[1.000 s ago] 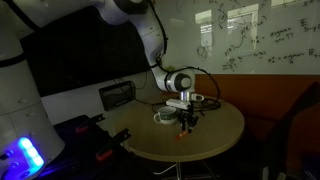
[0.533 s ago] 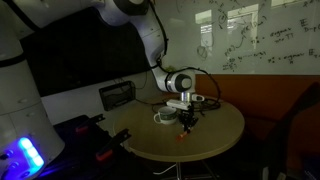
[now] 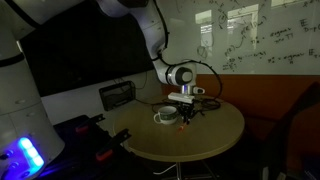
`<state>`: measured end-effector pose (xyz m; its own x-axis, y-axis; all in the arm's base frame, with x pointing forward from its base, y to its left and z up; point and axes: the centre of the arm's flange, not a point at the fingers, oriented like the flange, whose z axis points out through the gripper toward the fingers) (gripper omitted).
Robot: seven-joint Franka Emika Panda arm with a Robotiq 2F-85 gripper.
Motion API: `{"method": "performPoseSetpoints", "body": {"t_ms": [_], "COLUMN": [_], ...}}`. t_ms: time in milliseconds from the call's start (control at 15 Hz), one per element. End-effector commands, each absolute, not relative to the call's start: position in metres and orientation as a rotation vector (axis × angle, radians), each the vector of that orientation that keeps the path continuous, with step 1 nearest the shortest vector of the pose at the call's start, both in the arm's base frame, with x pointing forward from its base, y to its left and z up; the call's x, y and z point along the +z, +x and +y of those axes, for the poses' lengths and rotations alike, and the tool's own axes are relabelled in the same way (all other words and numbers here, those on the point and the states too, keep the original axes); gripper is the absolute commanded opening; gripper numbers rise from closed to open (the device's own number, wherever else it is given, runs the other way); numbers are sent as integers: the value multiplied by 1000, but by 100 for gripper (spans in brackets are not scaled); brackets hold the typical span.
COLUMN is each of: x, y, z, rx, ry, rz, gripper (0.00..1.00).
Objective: Put the marker in the cup
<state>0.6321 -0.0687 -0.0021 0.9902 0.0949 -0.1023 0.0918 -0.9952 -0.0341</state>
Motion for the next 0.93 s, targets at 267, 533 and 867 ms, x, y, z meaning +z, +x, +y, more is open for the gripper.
{"method": "performPoseSetpoints", "body": {"t_ms": [267,533,867], "x": [72,84,96], "y": [605,596,593], "z": [-59,-30,16], "rx": [15,-100,-337], "ry": [-2954,-2950,-2924], "rz": [-454,-497,-569], "gripper": [5,5,5]}}
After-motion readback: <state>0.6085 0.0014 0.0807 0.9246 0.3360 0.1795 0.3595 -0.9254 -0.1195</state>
